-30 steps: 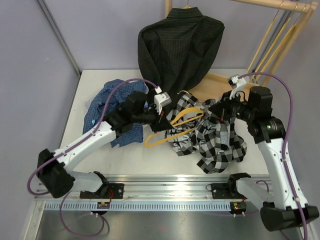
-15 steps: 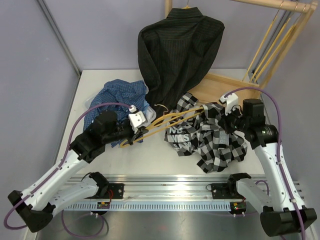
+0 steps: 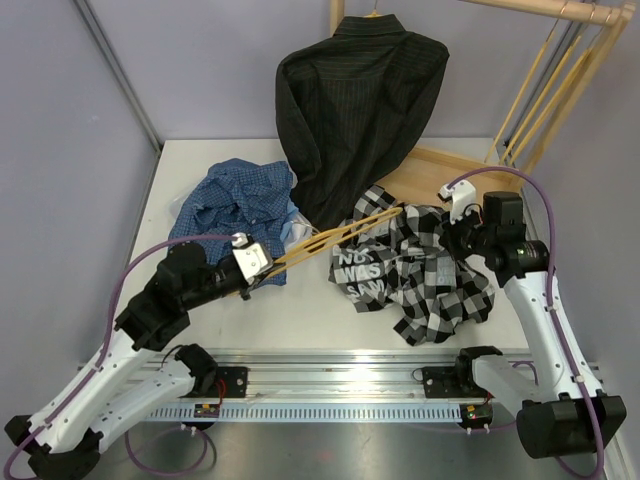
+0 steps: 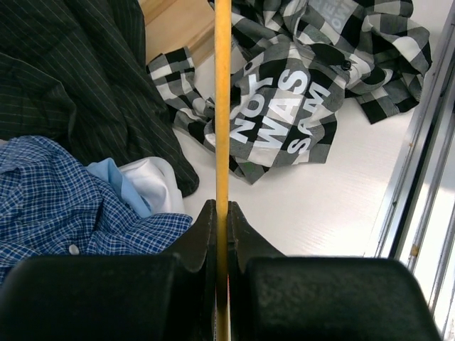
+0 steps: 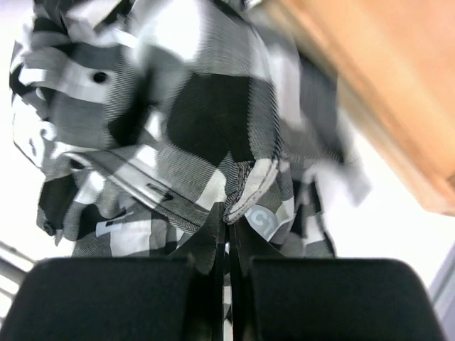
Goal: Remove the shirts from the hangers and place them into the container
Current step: 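Take shirts off hangers and put them into the container, then pass the hanger from the left arm to the right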
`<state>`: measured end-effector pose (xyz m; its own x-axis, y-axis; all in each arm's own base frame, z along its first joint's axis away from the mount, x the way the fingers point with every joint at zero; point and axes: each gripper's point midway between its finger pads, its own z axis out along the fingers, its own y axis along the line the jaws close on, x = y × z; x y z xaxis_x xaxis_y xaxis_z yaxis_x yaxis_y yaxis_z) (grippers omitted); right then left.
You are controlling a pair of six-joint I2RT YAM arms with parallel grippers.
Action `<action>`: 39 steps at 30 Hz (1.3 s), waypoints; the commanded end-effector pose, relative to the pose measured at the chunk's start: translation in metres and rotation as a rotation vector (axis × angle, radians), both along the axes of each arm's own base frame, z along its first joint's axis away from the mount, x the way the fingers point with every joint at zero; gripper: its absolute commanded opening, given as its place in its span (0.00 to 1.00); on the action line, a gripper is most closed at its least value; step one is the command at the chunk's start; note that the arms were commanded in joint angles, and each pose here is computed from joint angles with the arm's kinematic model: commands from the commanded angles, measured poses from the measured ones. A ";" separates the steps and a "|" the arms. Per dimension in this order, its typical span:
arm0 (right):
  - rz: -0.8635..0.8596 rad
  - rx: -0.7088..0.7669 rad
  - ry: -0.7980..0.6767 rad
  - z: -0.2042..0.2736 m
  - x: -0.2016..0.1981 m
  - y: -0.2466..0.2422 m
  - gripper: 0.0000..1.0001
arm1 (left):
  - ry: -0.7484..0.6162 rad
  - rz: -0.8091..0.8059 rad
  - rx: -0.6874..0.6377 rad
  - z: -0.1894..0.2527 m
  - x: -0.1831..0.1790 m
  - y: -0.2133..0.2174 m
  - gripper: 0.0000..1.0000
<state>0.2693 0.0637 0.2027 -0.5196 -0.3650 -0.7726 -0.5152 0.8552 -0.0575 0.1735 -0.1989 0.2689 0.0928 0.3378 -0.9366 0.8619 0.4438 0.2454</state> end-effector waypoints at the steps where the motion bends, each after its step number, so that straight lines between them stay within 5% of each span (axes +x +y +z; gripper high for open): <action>1: -0.078 -0.017 -0.122 0.034 0.019 -0.012 0.00 | -0.122 -0.038 -0.062 0.030 0.001 -0.005 0.00; 5: -0.025 -0.002 -0.093 0.029 0.008 -0.005 0.00 | -0.136 -0.058 -0.081 0.032 -0.004 -0.006 0.00; 7: 0.160 0.041 -0.065 0.022 -0.009 0.019 0.00 | -0.131 -0.063 -0.088 0.032 -0.003 -0.007 0.00; 12: 0.534 0.077 0.138 -0.027 -0.068 0.046 0.17 | -0.098 -0.070 -0.119 0.033 0.000 -0.012 0.00; 17: 0.602 0.087 0.281 -0.053 -0.081 0.045 0.27 | -0.034 -0.111 -0.120 0.027 0.003 -0.022 0.00; 26: 0.686 0.013 0.064 0.021 -0.108 0.044 0.85 | 0.029 -0.139 -0.123 0.017 0.005 -0.030 0.00; 29: 0.717 -0.008 -0.009 0.050 -0.122 0.045 0.93 | 0.049 -0.152 -0.120 0.015 0.005 -0.033 0.00; 39: 0.830 0.130 -0.122 0.106 -0.134 0.071 0.98 | 0.064 -0.230 -0.121 0.013 -0.006 -0.038 0.00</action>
